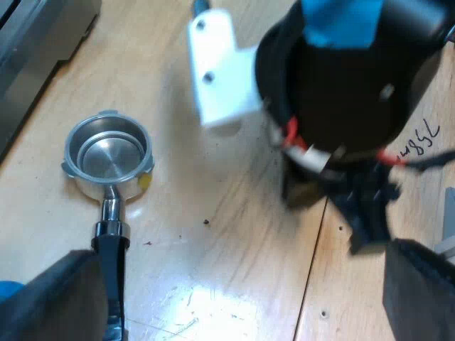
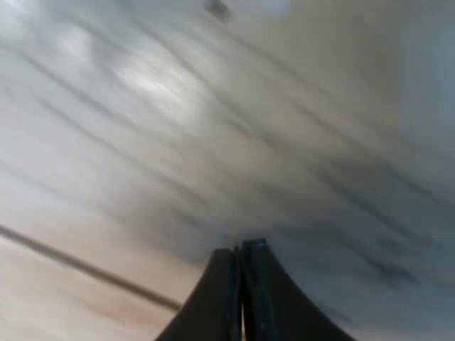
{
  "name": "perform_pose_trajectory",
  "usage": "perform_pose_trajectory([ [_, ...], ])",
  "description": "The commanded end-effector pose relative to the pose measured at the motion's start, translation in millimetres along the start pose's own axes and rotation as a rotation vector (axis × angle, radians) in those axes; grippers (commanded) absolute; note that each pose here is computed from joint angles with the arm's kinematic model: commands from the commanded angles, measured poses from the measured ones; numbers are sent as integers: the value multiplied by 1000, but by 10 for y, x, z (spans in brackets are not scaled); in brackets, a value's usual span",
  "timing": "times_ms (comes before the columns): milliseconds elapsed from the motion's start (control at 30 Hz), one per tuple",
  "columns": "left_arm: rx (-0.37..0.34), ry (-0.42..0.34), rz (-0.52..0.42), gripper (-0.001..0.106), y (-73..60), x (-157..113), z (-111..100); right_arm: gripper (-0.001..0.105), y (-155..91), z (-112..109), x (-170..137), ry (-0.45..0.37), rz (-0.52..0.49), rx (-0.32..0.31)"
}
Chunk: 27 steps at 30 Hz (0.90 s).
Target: Put the handle in the coffee machine
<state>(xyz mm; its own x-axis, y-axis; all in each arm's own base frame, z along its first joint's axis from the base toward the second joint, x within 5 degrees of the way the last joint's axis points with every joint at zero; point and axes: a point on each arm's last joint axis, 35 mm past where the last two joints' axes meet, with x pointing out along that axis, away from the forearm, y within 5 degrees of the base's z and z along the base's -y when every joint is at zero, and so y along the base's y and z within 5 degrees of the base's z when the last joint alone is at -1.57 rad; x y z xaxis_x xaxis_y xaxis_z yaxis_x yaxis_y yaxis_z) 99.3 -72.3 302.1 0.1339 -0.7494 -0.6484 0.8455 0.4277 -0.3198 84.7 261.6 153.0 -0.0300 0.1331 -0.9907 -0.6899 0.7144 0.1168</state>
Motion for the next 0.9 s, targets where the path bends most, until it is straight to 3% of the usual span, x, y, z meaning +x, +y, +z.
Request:
perform_pose_trajectory([
  [33,0,1,-2,80,-4,-8,14,0,-50,-102,-143,25,-54,-22],
  [233,-45,42,87,80,53,-41,-45,0,-133,-221,-461,-44,-145,-24],
  [400,-47,81,99,80,47,-43,-86,0,-194,-291,-738,-167,-211,-23],
  [500,-25,95,137,80,28,-72,-115,0,-215,-318,-889,-223,-226,-69],
  [733,-61,53,221,80,6,-217,-195,0,-206,-307,-1165,-329,-217,-95],
  [900,-76,-25,302,80,-61,-359,-263,0,-187,-245,-1298,-388,-266,-128],
])
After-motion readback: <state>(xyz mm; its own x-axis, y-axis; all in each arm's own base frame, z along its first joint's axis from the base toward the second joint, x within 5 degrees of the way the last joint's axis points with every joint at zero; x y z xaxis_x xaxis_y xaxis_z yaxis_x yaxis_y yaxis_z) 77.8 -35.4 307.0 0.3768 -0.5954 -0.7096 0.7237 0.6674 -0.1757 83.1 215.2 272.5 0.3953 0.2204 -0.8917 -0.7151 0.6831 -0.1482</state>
